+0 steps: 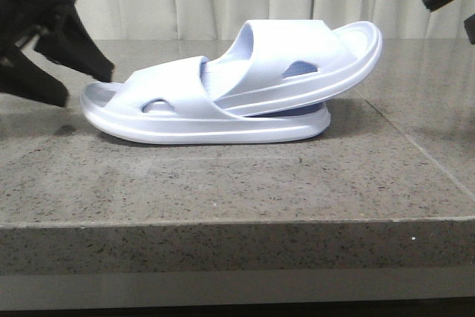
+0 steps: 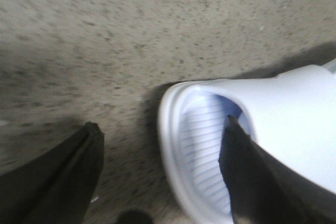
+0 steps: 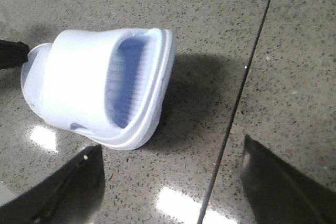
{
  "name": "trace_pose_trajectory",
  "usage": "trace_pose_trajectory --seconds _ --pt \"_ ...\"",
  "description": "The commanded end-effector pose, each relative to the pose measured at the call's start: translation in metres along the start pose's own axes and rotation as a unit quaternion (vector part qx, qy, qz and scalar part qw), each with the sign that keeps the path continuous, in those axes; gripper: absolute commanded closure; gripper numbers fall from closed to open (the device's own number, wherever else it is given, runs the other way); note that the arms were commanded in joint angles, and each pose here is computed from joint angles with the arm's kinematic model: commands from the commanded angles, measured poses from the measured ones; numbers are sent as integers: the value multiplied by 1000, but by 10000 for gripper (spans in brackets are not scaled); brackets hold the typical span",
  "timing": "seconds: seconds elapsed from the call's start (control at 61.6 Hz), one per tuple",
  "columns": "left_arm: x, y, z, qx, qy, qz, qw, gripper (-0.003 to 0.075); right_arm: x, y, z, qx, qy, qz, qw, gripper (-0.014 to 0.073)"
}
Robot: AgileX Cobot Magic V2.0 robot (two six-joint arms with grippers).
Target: Insert blue slippers together front up
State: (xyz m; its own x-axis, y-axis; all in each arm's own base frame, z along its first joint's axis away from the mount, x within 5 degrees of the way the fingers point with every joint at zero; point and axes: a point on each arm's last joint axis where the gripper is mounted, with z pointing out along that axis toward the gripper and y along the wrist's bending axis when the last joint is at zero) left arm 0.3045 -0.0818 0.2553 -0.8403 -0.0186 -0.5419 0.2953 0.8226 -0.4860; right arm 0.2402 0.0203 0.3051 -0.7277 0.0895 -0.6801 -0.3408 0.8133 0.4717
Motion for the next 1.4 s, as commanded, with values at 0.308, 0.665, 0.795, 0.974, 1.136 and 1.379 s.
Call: trace_pose_trajectory --seconds 0.308,0.665,0.795,0.974,1.136,1.379 --pt "3 -28 -123 -216 -64 79 971 247 18 45 -61 111 -7 -56 992 34" --pt "70 -32 -168 -278 -106 81 951 247 61 60 -119 274 11 -66 959 34" --pt "88 -34 -176 -278 -129 89 948 247 78 67 -132 271 -17 -75 959 34" --pt "101 -37 -182 -275 -151 95 945 248 97 72 -141 267 -54 -85 958 34" --pt "101 -36 -179 -268 -169 97 944 247 106 71 -141 263 -72 -89 958 34" --pt "99 -36 -178 -258 -189 97 942 307 106 71 -141 262 -75 -89 958 53"
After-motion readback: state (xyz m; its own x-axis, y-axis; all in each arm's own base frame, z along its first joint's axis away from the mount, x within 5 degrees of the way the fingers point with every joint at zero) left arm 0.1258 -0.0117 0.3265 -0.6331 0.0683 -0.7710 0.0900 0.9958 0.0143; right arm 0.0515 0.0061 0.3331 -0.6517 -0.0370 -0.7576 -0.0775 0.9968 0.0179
